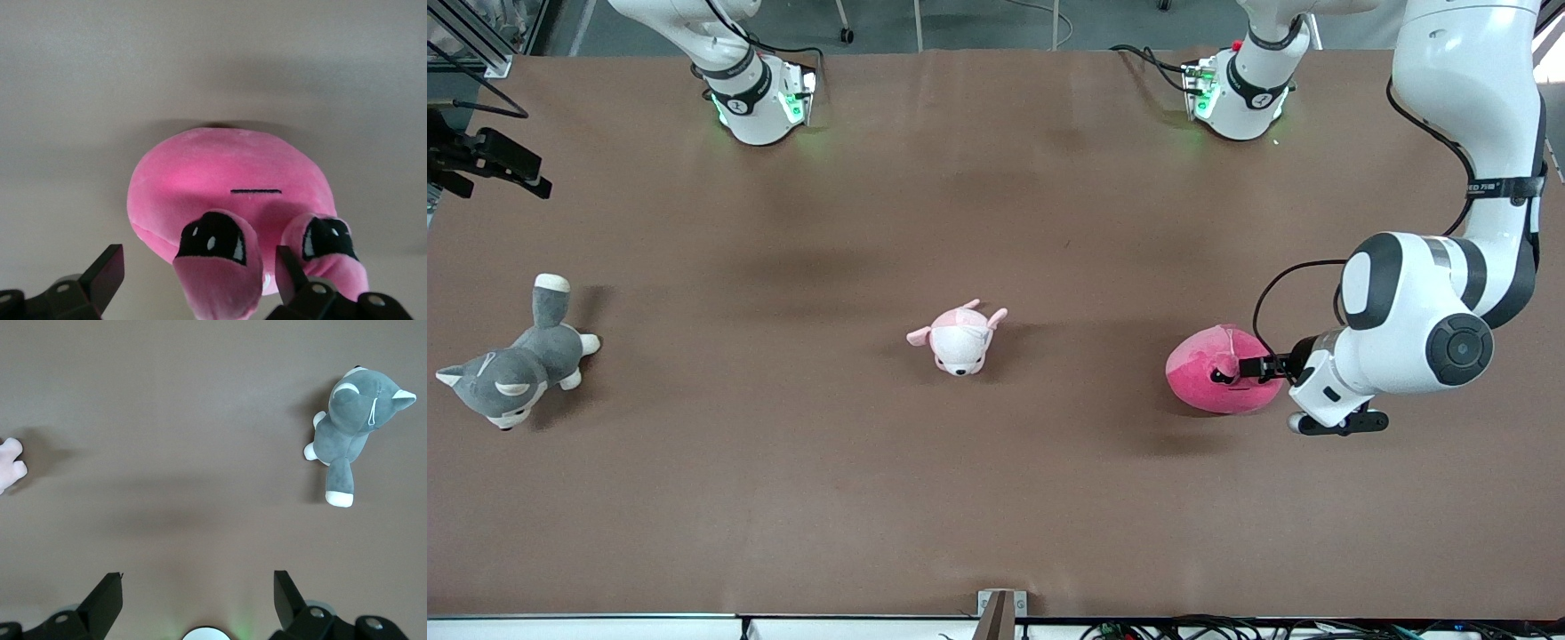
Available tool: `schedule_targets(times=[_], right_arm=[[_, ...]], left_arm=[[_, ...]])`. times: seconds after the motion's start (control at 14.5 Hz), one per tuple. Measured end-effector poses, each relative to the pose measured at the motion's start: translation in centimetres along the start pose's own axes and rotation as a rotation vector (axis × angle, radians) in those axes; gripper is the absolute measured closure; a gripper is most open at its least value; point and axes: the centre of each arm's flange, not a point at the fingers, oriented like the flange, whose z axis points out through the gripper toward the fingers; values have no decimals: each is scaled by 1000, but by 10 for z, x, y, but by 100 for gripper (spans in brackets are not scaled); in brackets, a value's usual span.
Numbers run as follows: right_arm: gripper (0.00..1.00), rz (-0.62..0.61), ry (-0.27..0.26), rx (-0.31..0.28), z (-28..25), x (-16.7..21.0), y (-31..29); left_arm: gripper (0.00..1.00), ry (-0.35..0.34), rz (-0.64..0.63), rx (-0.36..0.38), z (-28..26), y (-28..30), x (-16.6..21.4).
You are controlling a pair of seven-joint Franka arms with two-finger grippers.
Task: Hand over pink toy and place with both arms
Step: 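Close the left gripper on the pink plush toy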
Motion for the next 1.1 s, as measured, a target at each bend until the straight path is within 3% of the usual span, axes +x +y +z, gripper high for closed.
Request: schedule_targets(times=[0.28,0.55,0.76,1.1], right_arm=[[0,0,0,0,0,0,0],[0,2,-10,0,-1,-2,1],[0,25,-29,3,-6,-7,12],[0,82,-1,0,18,23,43]], left_arm=[[15,-7,2,1,4,1,0],[59,-6,8,1,4,5,-1],[84,8,14,-1,-4,9,-1],[86,78,45,-33,-49,53,-9]])
